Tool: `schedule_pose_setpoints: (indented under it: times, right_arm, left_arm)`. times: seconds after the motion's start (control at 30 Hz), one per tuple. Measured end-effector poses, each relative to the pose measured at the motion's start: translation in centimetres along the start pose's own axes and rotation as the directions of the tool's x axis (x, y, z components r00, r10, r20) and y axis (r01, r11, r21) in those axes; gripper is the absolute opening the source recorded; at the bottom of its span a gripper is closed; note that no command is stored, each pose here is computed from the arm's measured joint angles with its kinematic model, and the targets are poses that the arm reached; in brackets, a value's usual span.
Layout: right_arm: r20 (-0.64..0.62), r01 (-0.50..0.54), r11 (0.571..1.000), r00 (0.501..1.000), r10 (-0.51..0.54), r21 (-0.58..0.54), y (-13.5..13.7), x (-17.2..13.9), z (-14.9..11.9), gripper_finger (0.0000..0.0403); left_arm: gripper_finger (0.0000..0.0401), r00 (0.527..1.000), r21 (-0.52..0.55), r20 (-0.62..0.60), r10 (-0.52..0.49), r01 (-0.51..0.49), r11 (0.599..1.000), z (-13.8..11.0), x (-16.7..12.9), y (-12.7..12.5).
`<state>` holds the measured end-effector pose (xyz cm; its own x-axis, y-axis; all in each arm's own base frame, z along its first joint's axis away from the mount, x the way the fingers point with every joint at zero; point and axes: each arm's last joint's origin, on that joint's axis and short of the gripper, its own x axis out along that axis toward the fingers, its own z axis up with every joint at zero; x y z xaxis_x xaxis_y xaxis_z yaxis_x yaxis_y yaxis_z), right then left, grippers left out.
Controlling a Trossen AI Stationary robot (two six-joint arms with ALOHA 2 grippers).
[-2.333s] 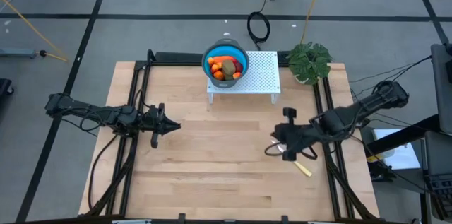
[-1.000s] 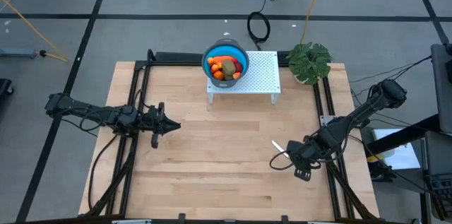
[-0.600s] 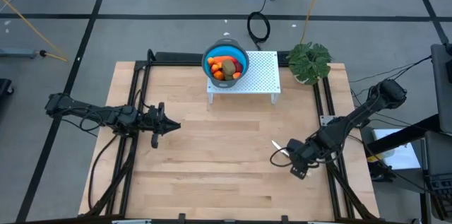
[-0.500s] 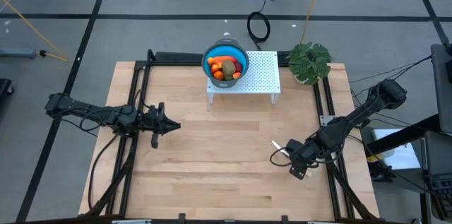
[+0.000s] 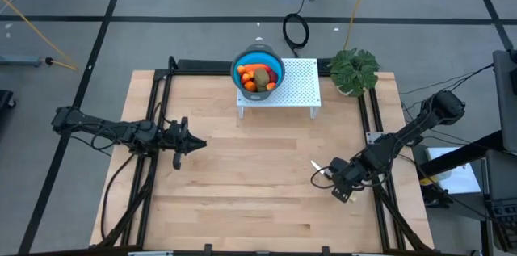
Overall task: Pick & Place Fruit
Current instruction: Put the knife on the shelf
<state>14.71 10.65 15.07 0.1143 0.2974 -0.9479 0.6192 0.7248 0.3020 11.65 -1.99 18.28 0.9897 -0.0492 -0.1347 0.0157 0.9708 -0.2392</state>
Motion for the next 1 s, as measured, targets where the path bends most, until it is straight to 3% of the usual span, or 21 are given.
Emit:
schedule_pose_setpoints:
  times: [0.77, 1.0]
  right_arm:
    - [0.043, 0.007, 1.000, 0.999, -0.007, 0.014, -1.03, 1.06, 0.06, 0.0170]
    - [0.047, 0.016, 1.000, 0.999, -0.017, 0.019, -1.13, 1.09, 0.06, 0.0124]
  left_arm:
    - [0.0021, 1.000, -0.004, 0.000, 0.000, 0.000, 1.000, 0.00, 0.00, 0.00]
    - [0.0021, 1.000, -0.002, 0.000, 0.000, 0.000, 1.000, 0.00, 0.00, 0.00]
